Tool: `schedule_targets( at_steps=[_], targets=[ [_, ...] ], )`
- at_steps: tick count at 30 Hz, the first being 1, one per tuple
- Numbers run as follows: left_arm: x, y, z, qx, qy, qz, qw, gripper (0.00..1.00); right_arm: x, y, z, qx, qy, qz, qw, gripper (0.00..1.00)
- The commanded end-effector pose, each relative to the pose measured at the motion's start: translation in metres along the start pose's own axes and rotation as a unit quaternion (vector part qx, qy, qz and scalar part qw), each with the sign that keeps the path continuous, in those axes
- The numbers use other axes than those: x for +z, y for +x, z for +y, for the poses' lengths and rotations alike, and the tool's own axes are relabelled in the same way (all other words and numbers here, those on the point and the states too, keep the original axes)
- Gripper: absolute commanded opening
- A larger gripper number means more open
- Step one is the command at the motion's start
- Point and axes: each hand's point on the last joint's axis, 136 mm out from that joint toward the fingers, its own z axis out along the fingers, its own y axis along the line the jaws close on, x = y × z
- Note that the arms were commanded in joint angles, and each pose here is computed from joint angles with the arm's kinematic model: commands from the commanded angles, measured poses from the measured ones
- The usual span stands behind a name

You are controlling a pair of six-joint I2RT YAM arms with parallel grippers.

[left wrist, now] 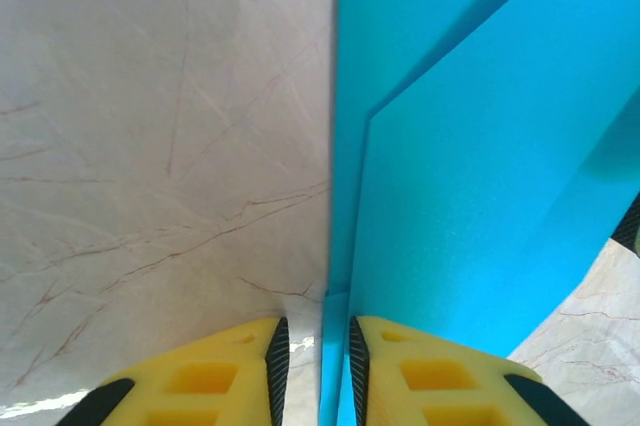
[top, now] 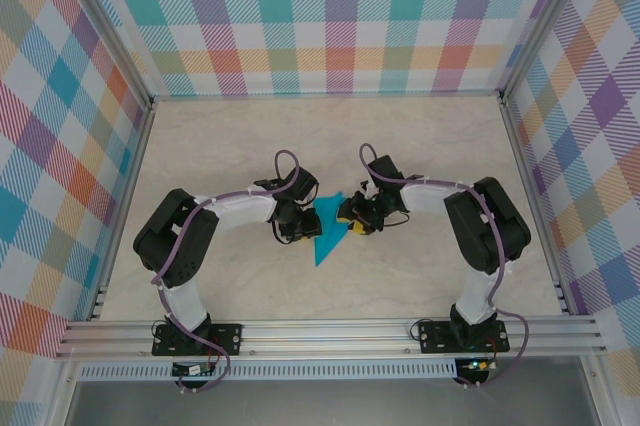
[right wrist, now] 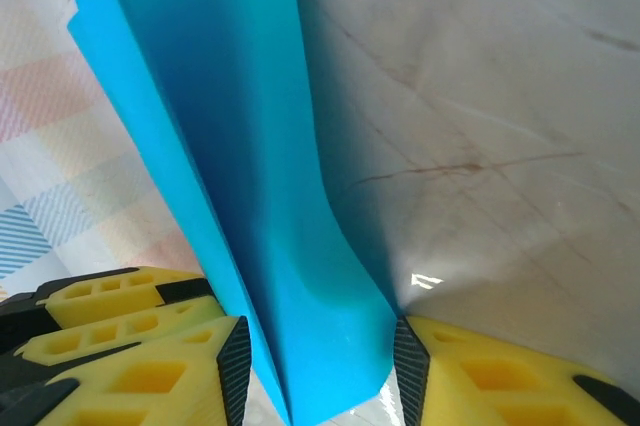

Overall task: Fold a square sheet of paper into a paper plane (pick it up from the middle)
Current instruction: Turn over the paper at the center of the table.

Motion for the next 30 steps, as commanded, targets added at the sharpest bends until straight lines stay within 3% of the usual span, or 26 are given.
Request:
schedule_targets(
  at_steps=[1, 14, 23, 30],
  targets=[
    [0.015, 0.006, 0.011, -0.001, -0.012, 0.019, 1.0, 0.23, 0.005, -0.004, 0.03, -0.029, -0.04, 0.004, 0.999, 0.45],
    [0.015, 0.006, 0.014, -0.022, -0.004, 0.002, 1.0, 0.2, 0.013, -0.002, 0.035, -0.039, -0.049, -0.001, 0.998, 0.53],
    [0.014, 0.006, 0.019, -0.041, -0.006, -0.01, 0.999, 0.19, 0.018, 0.001, 0.02, -0.027, -0.024, -0.045, 0.998, 0.48],
    [0.012, 0.006, 0.018, -0.045, 0.001, -0.013, 0.999, 0.19, 0.023, 0.002, 0.027, -0.032, -0.044, -0.058, 0.997, 0.38]
  ],
)
